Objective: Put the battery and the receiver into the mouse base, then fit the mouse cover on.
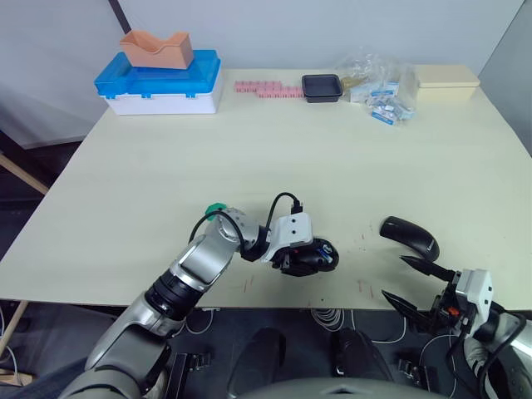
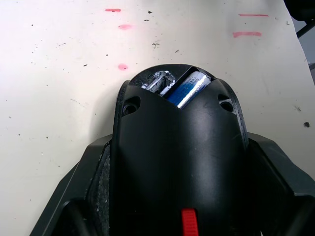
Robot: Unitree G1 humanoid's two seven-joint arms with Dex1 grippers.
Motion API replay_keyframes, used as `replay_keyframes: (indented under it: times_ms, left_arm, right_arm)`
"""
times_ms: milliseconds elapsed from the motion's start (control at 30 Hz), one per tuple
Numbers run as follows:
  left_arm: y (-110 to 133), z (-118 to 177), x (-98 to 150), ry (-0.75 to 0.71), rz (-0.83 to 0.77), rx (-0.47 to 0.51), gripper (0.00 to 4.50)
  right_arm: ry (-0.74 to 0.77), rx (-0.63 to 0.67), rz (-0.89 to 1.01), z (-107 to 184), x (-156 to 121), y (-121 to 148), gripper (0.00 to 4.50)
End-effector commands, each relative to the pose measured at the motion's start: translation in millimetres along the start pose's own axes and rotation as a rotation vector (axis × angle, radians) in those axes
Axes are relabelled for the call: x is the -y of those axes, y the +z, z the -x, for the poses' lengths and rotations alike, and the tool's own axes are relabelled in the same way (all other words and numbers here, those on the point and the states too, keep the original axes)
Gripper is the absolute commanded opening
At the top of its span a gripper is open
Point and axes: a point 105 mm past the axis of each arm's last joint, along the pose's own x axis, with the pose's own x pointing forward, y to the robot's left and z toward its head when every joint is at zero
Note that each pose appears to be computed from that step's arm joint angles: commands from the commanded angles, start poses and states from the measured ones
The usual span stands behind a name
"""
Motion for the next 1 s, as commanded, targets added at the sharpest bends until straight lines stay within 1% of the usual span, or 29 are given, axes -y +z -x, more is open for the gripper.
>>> replay_keyframes:
  times_ms: [33,67,100,167,200,233,500,700,800,867,1000]
  left_arm:
    - [4.7,-1.4,0.8,-0.014,-0.009,0.015,2.95]
    - [5.9,-1.0,0.2,-0.010,-0.008,0.022,2.95]
    - [7.3,-0.4,-0.2,-0.009,-0.007,0.030,3.45]
    - [10.7,0.7,-1.7,-0.005,-0.005,0.050,4.11]
    - [11.8,1.1,-2.2,-0.003,-0.005,0.057,4.39]
    - [13.2,1.5,-2.8,-0.002,-0.006,0.064,4.47]
    - [25.9,13.3,-1.4,-0.011,-0.001,0.146,4.47]
    - [39.8,38.7,-3.6,0.033,0.009,0.273,4.47]
    - [44.0,58.9,-8.4,0.099,0.035,0.346,4.47]
    - [38.3,71.8,-15.1,0.178,0.068,0.367,4.47]
    - [18.9,94.2,-24.8,0.347,0.161,0.390,4.47]
  right_arm:
    - [-0.004,0.031,0.014,1.2,-4.8,2.2,4.47]
    - [-0.006,0.037,0.016,1.1,-5.4,2.2,4.47]
    - [-0.009,0.047,0.018,0.8,-5.9,2.5,4.49]
    - [-0.008,0.060,0.020,0.6,-6.9,3.1,4.50]
    - [-0.007,0.063,0.020,0.5,-7.5,3.0,4.50]
    - [-0.005,0.067,0.018,0.6,-8.2,2.7,4.50]
    - [0.016,0.096,0.025,1.7,-11.1,1.6,4.50]
    - [0.029,0.122,0.026,0.5,-12.2,2.9,4.50]
    - [0.043,0.149,0.030,-0.4,-12.9,6.2,4.50]
    - [0.051,0.168,0.033,-1.4,-12.9,8.4,4.50]
    - [0.067,0.215,0.039,-2.9,-13.6,13.7,4.50]
